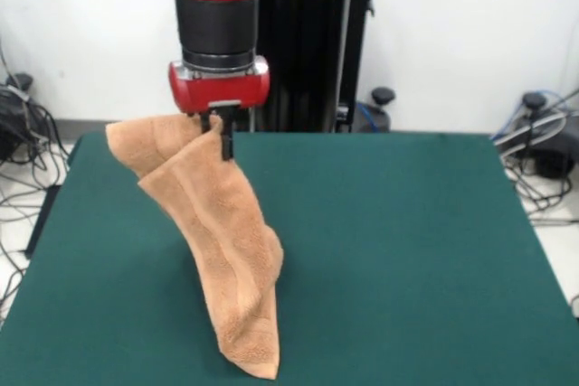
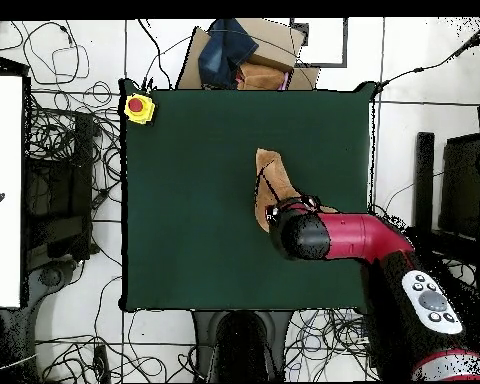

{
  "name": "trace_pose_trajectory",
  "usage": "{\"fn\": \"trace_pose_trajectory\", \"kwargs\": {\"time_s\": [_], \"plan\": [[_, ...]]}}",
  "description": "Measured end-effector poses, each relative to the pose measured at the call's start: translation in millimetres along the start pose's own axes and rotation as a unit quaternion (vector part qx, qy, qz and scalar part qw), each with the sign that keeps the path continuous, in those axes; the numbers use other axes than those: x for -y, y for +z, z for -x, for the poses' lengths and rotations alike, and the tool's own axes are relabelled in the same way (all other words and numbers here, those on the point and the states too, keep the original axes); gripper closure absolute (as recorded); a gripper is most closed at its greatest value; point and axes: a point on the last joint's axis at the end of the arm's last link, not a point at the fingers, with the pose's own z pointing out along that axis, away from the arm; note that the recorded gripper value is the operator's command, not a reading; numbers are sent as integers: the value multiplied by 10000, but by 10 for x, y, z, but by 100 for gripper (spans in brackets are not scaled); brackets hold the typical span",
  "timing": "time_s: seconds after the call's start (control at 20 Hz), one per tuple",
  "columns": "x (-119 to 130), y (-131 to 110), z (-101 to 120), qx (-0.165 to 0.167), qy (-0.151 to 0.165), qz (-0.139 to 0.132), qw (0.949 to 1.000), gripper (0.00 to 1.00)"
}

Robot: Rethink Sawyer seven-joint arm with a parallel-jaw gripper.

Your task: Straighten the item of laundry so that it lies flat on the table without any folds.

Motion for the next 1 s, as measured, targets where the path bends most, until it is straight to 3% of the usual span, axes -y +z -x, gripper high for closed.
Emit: {"fn": "trace_pose_trajectory", "kwargs": {"time_s": [0.3, 0.5, 0.65, 1.0], "plan": [[-376, -19, 207, 19, -365, 14, 9993, 100], [-983, -34, 427, 68, -897, 49, 9959, 100], [-1227, -54, 483, 90, -1105, 89, 9938, 100], [-1491, -180, 465, 15, -1184, 126, 9929, 100]]}}
